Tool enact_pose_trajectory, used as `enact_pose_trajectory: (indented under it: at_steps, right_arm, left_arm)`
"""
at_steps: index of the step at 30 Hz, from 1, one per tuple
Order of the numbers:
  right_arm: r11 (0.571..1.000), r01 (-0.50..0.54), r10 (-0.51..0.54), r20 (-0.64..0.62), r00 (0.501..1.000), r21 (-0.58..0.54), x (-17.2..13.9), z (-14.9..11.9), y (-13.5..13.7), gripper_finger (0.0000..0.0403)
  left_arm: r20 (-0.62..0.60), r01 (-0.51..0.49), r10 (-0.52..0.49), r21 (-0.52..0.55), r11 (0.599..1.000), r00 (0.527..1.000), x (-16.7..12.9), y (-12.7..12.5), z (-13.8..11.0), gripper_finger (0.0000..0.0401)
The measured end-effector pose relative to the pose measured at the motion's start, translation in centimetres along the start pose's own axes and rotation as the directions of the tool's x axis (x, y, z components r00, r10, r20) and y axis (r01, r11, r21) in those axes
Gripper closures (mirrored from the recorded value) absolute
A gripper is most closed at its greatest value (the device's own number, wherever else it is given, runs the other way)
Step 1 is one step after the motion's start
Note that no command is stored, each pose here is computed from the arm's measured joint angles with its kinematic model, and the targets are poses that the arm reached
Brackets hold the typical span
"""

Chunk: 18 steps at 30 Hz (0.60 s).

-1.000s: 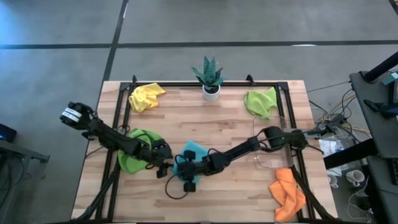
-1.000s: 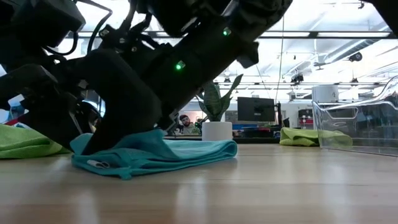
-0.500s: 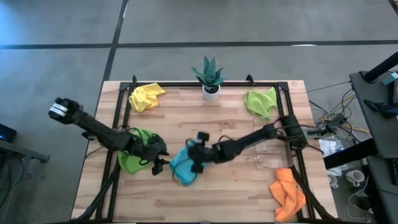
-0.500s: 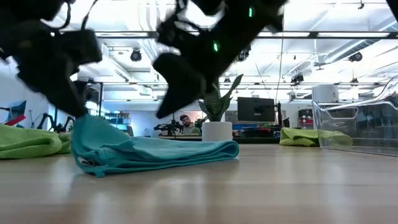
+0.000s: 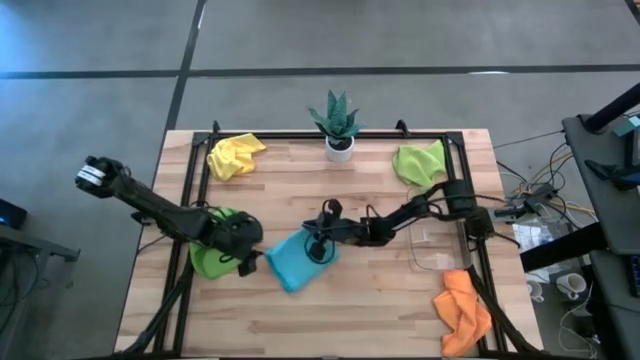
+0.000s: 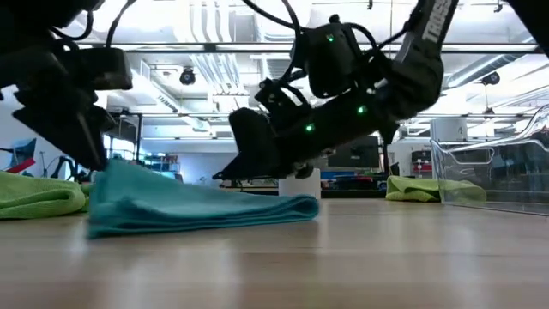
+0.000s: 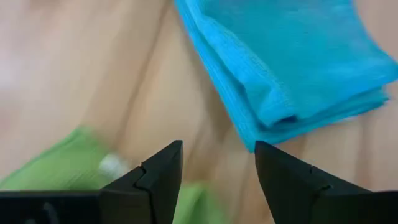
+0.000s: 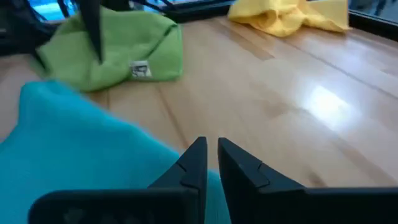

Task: Fold microfiber towels
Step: Fold the blue towel on the table

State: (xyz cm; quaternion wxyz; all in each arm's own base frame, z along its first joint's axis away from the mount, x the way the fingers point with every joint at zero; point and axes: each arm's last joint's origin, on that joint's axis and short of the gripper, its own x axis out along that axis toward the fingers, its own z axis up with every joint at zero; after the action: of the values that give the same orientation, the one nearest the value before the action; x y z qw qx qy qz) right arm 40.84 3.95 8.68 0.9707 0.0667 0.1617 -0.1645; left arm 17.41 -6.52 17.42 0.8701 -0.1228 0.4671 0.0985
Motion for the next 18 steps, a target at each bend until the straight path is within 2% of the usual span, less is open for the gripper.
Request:
enact_pose_trajectory:
  at_steps: [4, 8, 14, 16, 18]
  right_arm:
    - [1.0, 0.023, -0.022, -0.048, 0.999, 0.022, 1.6, -2.1, -0.3, 0.0381]
    - [0.999, 0.048, -0.047, -0.049, 0.998, 0.023, 2.6, -2.7, -0.7, 0.0385]
    - [0.986, 0.161, -0.164, -0.095, 0.982, -0.044, 2.5, -2.3, -2.4, 0.0385]
    - [0.981, 0.171, -0.18, -0.107, 0.978, -0.089, 2.2, -1.7, -2.6, 0.0385]
    - [0.972, 0.188, -0.205, -0.122, 0.971, -0.14, 1.5, -1.0, -2.7, 0.0385]
  left_arm:
    - [0.029, 0.022, -0.022, 0.003, 1.0, 0.999, -1.2, 0.1, 0.4, 0.0216]
    - [0.019, 0.045, -0.045, -0.003, 0.999, 0.999, -2.4, 0.4, 0.5, 0.0216]
    - [-0.1, -0.047, 0.039, -0.085, 0.995, 0.994, -5.1, 1.8, -0.2, 0.0216]
    - [-0.073, -0.081, 0.073, -0.113, 0.99, 0.995, -5.6, 2.1, -0.2, 0.0216]
    - [0.016, -0.1, 0.103, -0.12, 0.988, 0.995, -5.5, 2.2, 0.1, 0.0216]
